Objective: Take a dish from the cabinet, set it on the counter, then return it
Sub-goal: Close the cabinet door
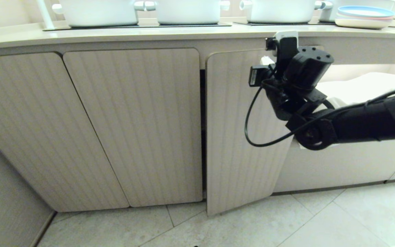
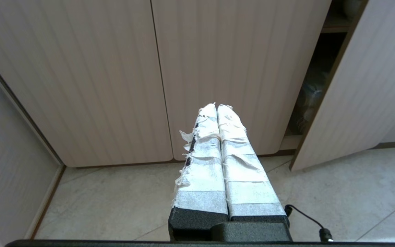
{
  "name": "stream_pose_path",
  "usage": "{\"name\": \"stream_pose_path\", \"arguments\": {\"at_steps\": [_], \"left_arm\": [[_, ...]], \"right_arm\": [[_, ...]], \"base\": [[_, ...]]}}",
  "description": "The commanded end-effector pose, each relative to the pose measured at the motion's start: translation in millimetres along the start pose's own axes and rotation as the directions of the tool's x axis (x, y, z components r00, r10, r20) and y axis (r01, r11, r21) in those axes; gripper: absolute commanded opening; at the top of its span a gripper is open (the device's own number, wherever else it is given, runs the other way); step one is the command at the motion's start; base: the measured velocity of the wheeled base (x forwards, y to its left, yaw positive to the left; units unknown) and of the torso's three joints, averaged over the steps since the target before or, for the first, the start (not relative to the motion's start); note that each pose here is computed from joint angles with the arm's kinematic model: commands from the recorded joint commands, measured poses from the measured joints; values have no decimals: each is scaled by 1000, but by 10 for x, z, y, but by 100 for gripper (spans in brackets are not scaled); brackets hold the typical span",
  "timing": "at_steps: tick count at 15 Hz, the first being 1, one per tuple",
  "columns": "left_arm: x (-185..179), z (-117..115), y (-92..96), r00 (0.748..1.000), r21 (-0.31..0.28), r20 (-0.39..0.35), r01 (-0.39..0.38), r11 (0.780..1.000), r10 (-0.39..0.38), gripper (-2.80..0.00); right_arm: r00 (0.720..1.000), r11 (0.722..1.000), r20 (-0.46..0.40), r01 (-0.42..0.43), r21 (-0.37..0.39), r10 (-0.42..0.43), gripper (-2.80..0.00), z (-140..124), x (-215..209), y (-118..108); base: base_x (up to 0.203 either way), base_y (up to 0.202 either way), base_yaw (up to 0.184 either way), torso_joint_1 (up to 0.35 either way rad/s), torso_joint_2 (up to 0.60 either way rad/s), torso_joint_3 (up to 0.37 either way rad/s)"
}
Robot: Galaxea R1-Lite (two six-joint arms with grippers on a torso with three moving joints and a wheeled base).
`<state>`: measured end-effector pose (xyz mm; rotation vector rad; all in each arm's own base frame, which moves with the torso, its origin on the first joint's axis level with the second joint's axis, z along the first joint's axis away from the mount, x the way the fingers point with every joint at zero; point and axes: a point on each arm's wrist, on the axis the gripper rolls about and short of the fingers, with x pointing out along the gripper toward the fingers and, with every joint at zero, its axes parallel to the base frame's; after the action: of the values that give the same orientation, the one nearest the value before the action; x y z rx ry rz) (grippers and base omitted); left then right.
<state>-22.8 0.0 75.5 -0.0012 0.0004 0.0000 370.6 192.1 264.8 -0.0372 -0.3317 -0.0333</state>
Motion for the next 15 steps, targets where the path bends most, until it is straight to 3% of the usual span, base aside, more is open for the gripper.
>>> {"name": "stream_pose_path", "arguments": {"at_steps": [1, 6, 15], "left_arm": [[0, 0, 0, 1000, 0, 0, 0, 1000, 0, -280], [0, 0, 0, 1000, 1, 0, 0, 1000, 0, -280], [0, 0, 0, 1000, 1, 0, 0, 1000, 0, -280]], "right_arm": [[1000, 1000, 5, 5, 2, -5, -280, 55, -43, -40], [1000, 1000, -23, -4, -13, 3, -280, 186, -358, -244], [999, 1000, -36, -14, -11, 14, -280, 598, -1289, -857]], "base": [[0, 0, 0, 0, 0, 0], [0, 0, 0, 0, 0, 0], [0, 0, 0, 0, 0, 0]]}}
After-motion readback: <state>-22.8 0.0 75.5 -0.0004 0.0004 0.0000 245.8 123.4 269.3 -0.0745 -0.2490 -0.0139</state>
